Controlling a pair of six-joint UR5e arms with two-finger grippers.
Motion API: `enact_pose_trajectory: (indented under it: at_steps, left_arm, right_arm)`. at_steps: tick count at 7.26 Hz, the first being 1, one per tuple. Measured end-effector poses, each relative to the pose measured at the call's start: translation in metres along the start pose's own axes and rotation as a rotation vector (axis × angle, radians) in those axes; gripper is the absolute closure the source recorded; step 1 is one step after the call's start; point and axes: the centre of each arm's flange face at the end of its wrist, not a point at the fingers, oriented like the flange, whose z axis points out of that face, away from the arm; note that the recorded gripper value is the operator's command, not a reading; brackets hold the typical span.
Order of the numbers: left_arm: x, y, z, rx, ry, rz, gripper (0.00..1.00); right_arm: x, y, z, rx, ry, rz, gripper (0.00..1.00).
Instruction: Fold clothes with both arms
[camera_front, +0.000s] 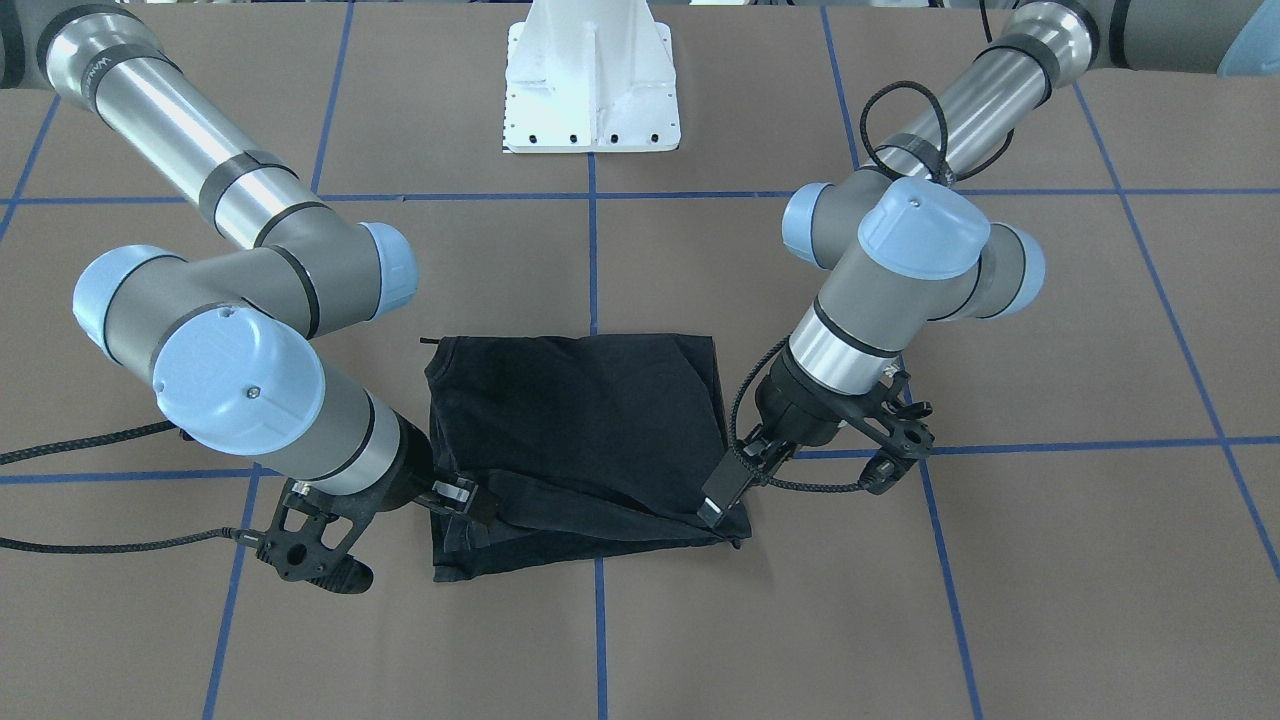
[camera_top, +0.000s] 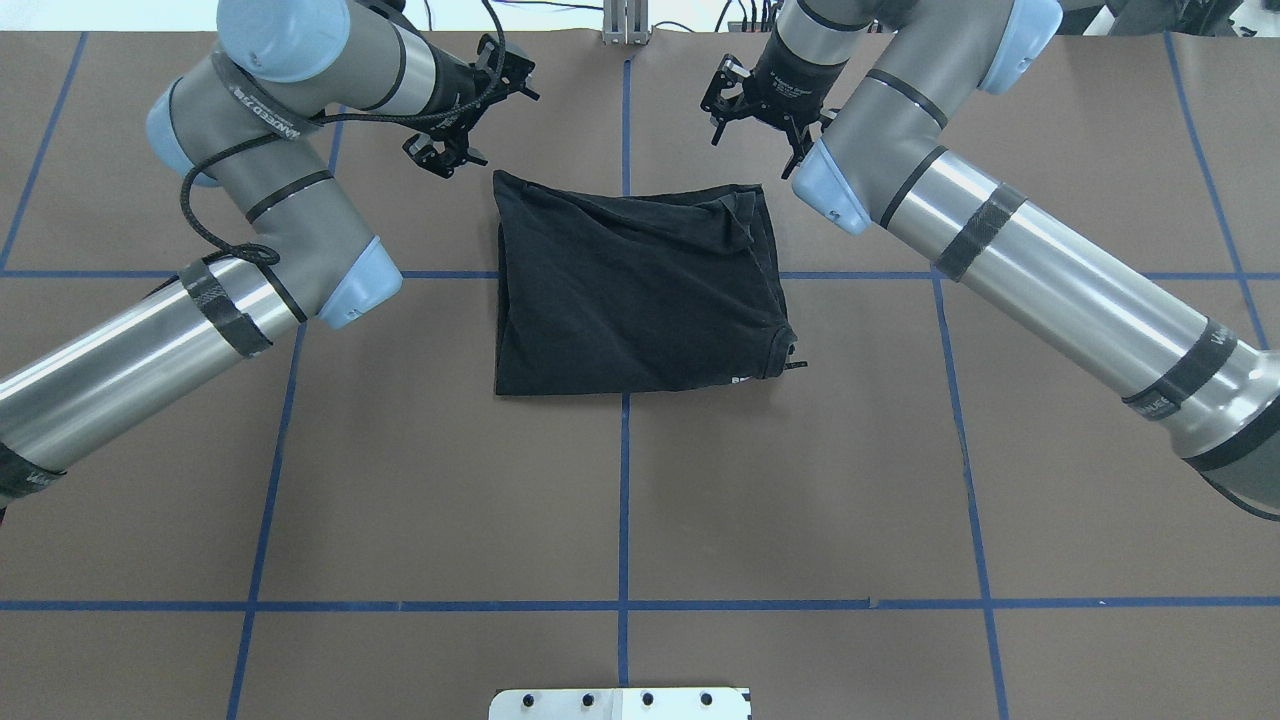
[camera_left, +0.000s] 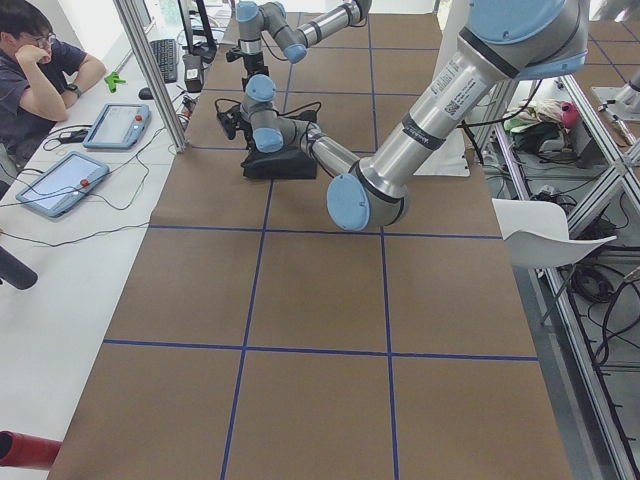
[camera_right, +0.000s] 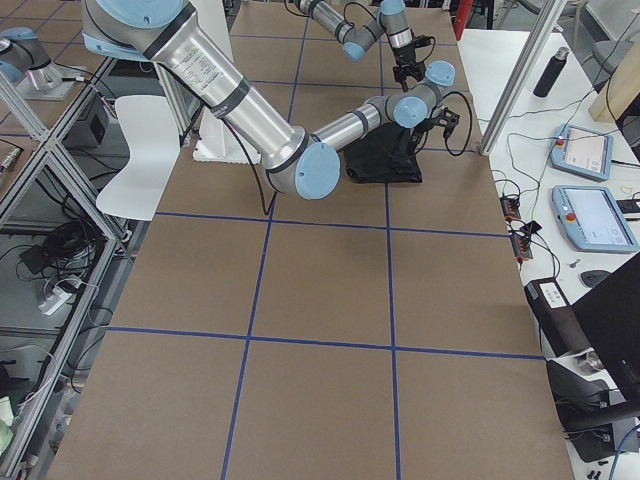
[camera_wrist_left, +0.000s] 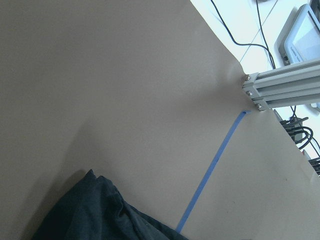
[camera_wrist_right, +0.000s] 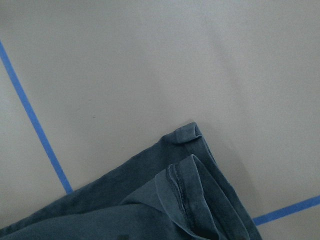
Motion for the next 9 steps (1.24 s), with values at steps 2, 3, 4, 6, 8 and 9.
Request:
enact_pose_trajectory:
  at_steps: [2,3,4,6,8,9]
  left_arm:
    - [-0.009,0.004,-0.023,-0.021,-0.031,0.006,0.0]
    - [-0.02,0.01,-0.041,-0.037,-0.049,0.026,0.0]
    - [-0.03,0.016,-0.056,-0.05,-0.061,0.041,0.0]
    - [-0.036,0.023,-0.069,-0.058,-0.064,0.053,0.0]
    - [-0.03,0.029,-0.072,-0.063,-0.055,0.06,0.0]
    - [-0.023,0.034,-0.075,-0.064,-0.054,0.062,0.0]
  right_arm:
    - [-0.017,0.038,0.013,0.01,-0.005,-0.066,0.01]
    - [-0.025,0.061,0.026,0.028,0.004,-0.098,0.01]
    - [-0.03,0.079,0.042,0.049,0.018,-0.131,0.01]
    - [-0.026,0.097,0.068,0.077,0.053,-0.184,0.01]
    - [0.006,0.087,0.092,0.074,0.104,-0.214,0.01]
    - [0.023,0.078,0.1,0.072,0.126,-0.232,0.01]
